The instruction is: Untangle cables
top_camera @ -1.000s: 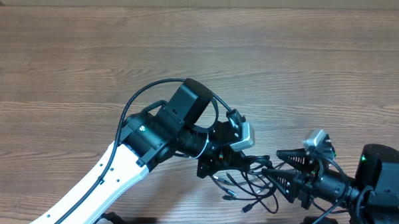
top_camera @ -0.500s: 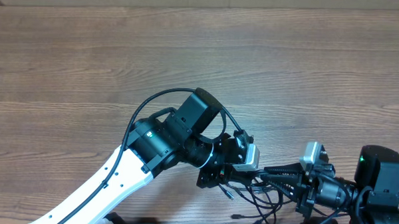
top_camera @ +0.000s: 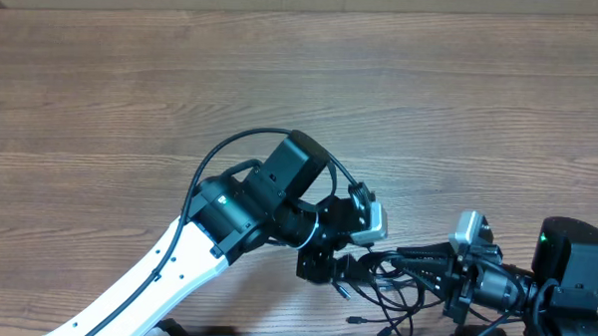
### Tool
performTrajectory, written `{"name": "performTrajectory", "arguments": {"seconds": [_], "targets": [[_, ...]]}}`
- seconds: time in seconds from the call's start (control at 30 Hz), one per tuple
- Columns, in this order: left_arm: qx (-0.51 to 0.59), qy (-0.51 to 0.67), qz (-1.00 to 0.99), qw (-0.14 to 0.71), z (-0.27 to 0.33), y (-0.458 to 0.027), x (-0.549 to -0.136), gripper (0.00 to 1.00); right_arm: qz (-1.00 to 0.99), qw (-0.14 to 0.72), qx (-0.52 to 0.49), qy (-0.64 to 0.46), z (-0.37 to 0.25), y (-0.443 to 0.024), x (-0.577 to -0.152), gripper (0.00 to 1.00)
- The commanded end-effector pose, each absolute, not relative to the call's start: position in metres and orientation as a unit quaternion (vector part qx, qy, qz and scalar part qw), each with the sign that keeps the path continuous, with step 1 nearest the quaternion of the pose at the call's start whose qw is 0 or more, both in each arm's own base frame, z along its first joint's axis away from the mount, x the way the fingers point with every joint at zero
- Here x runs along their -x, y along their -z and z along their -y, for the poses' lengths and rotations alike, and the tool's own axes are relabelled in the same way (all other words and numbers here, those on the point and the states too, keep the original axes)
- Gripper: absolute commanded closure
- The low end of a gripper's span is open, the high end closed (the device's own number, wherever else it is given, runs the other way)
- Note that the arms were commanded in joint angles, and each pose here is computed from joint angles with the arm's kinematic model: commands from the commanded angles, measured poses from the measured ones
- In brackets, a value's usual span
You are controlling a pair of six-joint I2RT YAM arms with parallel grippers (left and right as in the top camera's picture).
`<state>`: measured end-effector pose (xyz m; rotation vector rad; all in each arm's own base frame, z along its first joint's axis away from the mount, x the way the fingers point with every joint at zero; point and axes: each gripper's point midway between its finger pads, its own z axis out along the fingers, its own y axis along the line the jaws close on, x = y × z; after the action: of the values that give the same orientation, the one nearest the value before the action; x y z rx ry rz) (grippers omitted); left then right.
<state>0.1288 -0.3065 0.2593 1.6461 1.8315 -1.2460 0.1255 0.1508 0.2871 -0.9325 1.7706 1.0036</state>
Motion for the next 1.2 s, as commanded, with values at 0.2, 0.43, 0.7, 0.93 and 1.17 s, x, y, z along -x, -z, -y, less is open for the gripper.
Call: {"name": "performTrajectory", "arguments": {"seconds": [0.2, 0.43, 0.7, 0.93, 1.17], "targets": [[-0.534, 0.456, -0.685, 0.194, 0.312, -0.270, -0.144, 0.96, -0.711, 0.435, 0.362, -0.418, -0.152, -0.293, -0.126, 0.96], [-0.483, 0.421, -0.739, 0.209, 0.311, -0.264, -0.168, 0.96, -0.711, 0.434, 0.361, -0.419, -0.152, -0.293, -0.126, 0.96], [-0.244, 0.328, -0.889, 0.205, 0.287, -0.239, -0.221, 0.96, -0.697, 0.436, 0.367, -0.436, -0.155, -0.298, -0.121, 0.83], [-0.264, 0.346, -0.875, 0.213, 0.295, -0.246, -0.219, 0.96, -0.703, 0.434, 0.364, -0.430, -0.154, -0.296, -0.123, 0.12], [-0.514, 0.312, -0.770, 0.213, 0.294, -0.232, -0.174, 0.96, -0.766, 0.417, 0.335, -0.356, -0.137, -0.269, -0.138, 0.00]]}}
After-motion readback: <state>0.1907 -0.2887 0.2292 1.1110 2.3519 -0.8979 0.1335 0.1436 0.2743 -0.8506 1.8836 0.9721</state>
